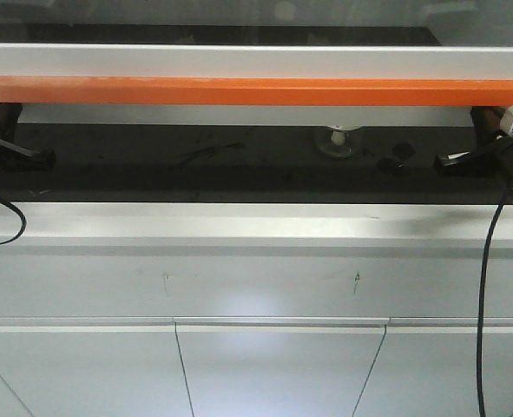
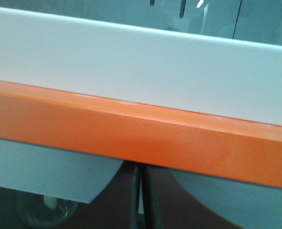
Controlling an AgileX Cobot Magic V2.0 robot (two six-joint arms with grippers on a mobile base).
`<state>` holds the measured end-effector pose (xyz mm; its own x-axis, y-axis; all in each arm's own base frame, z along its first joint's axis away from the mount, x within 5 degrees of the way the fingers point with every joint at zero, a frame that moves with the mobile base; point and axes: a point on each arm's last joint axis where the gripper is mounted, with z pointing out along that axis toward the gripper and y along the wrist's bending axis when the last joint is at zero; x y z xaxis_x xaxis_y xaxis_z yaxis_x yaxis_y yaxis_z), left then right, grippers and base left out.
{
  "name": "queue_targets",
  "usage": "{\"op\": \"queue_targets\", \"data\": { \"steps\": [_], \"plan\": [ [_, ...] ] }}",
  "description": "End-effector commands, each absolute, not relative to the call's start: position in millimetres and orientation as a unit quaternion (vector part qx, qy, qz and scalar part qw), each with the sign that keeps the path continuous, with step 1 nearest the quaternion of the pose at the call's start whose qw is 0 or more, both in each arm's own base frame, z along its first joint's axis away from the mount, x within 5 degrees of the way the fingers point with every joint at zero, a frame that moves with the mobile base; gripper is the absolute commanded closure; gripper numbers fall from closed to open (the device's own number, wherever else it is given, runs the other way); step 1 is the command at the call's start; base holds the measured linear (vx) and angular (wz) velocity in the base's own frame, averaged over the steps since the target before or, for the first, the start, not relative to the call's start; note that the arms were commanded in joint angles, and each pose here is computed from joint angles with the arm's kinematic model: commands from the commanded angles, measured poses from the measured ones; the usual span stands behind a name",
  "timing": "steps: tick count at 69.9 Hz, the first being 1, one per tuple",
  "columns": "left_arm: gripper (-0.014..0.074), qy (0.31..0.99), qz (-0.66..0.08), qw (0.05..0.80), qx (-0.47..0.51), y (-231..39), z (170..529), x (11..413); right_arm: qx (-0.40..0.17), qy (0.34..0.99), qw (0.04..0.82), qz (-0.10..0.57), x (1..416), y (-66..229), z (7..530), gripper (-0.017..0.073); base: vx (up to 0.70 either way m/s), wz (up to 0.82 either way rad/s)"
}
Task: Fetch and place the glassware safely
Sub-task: 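Push the orange sash handle upward with both grippers to open hood, then reach the right gripper into the hood toward the glass jar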
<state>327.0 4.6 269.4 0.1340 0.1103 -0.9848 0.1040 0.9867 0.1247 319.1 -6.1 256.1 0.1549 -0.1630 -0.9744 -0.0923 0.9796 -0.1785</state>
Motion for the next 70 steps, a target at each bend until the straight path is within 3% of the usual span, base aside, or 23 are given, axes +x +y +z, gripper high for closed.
{"op": "queue_targets", "data": {
  "steps": [1,47,70],
  "plan": [
    [0.0601,0.545,-0.002,0.836,0.060,6,325,325,-0.096,0.522,0.847,-0.026,317,-5,316,0.0563,-0.01,0.00],
    [0.0601,0.505,0.009,0.861,0.060,6,378,313,-0.100,0.476,0.873,-0.032,312,-5,374,0.0563,0.00,0.00],
    [0.0601,0.522,0.013,0.851,0.058,7,381,310,-0.098,0.496,0.863,-0.029,306,-4,379,0.0563,0.00,0.00]
  ]
}}
